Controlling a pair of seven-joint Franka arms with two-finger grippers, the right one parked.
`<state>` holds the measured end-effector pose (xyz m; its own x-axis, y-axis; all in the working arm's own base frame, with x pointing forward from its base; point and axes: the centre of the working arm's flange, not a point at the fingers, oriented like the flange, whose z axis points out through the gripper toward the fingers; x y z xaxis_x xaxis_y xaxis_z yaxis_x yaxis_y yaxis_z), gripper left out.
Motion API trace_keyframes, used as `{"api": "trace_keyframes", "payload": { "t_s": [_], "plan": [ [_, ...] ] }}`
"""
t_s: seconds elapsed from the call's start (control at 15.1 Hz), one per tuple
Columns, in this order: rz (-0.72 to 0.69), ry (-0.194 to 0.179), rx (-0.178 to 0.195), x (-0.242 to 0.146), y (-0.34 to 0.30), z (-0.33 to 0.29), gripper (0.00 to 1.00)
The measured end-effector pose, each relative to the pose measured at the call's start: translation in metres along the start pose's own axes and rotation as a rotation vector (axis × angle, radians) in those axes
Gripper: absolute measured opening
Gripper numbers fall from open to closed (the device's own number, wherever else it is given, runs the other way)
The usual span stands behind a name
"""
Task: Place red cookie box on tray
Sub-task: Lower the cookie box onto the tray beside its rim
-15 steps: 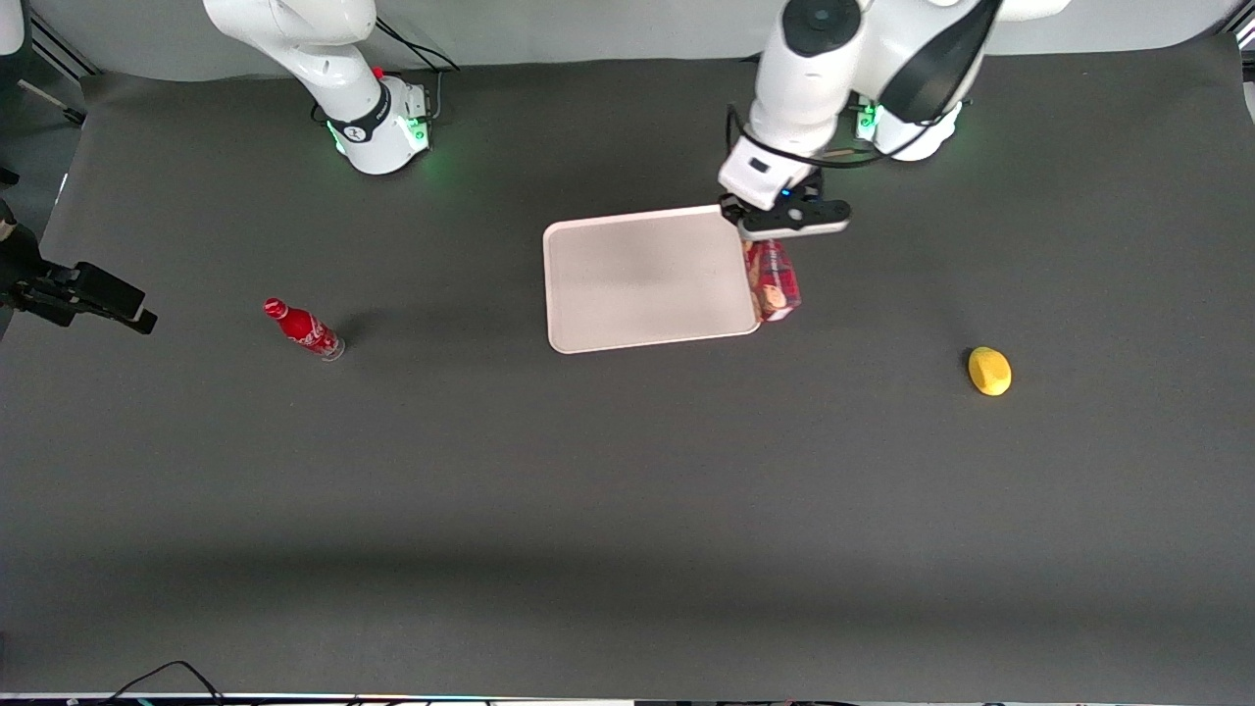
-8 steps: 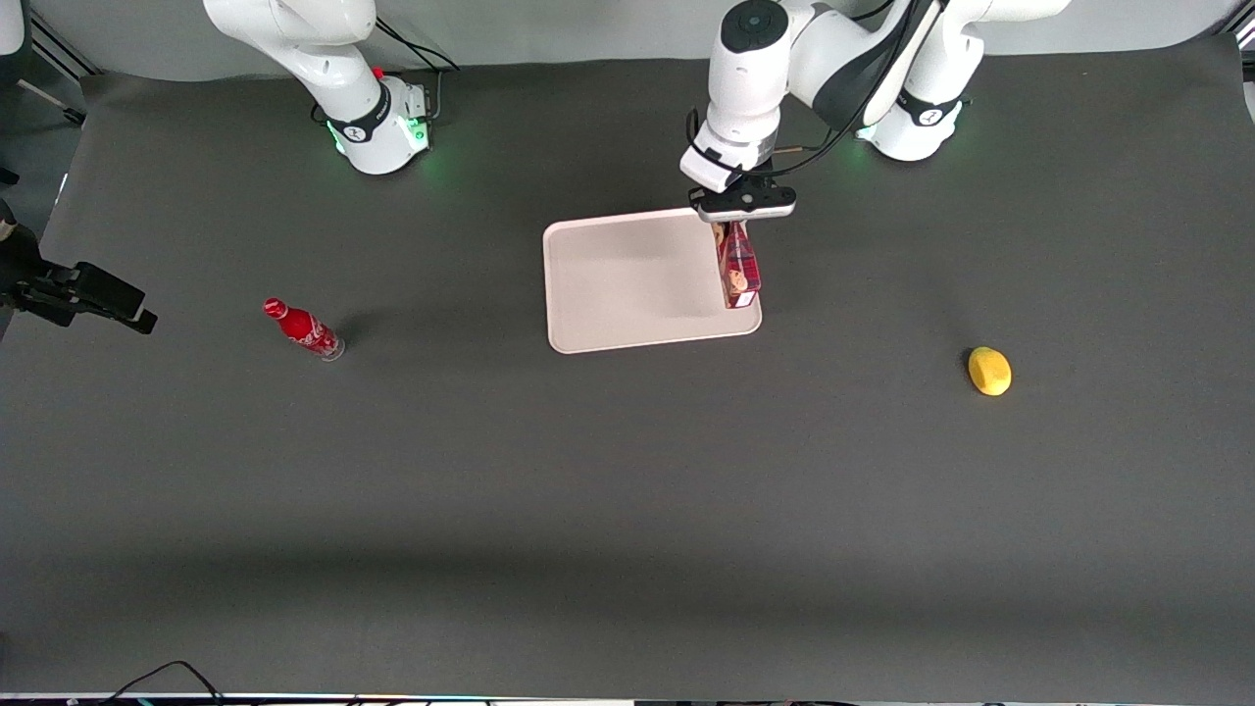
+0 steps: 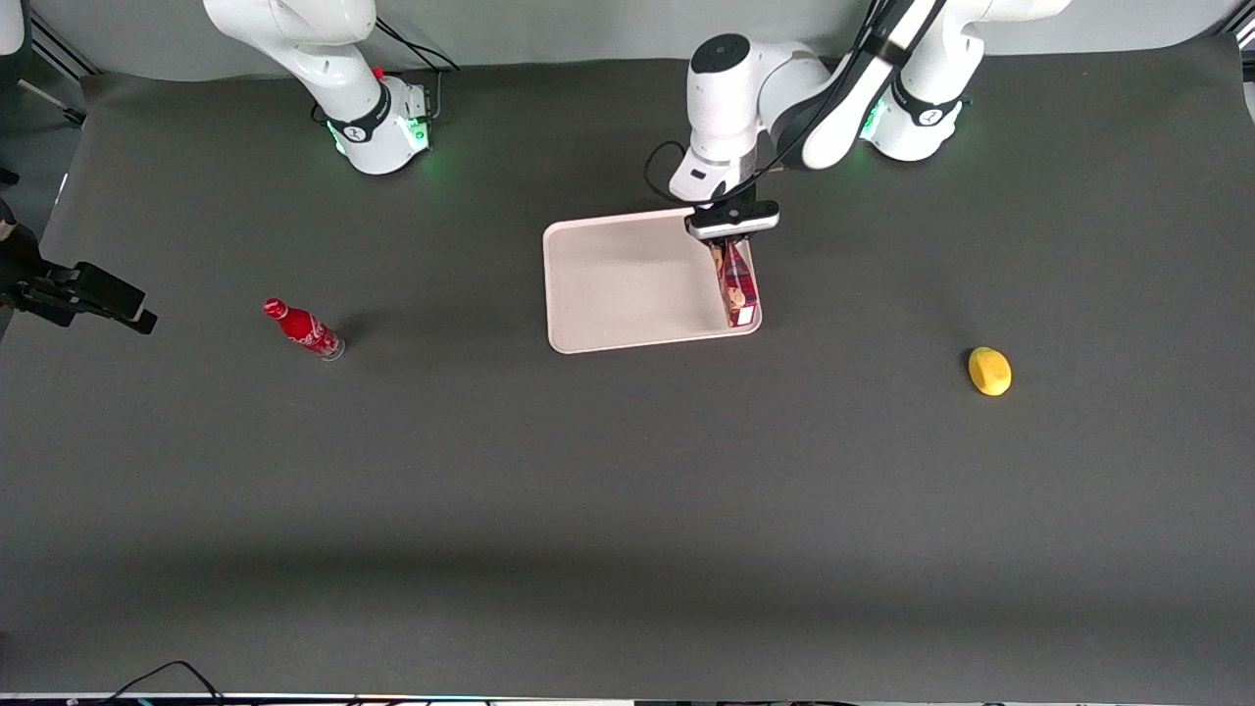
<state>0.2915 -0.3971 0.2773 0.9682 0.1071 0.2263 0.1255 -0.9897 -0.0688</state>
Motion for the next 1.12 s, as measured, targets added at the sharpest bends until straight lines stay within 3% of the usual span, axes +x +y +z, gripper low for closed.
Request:
{"api": "trace_keyframes", "payload": {
  "t_s": [0.26,0.46,0.66,0.86,1.12],
  "plan": [
    [0.004,-0.057,-0.015,-0.009,0.006,0.024,0.1],
    [0.012,-0.073,-0.015,-0.012,0.007,0.029,0.1],
    [0.034,-0.067,-0.017,-0.018,0.01,0.029,0.1],
    [0.048,-0.02,-0.013,-0.027,0.011,0.036,0.1],
    [0.039,-0.036,-0.003,-0.03,0.009,0.051,0.1]
  ]
}}
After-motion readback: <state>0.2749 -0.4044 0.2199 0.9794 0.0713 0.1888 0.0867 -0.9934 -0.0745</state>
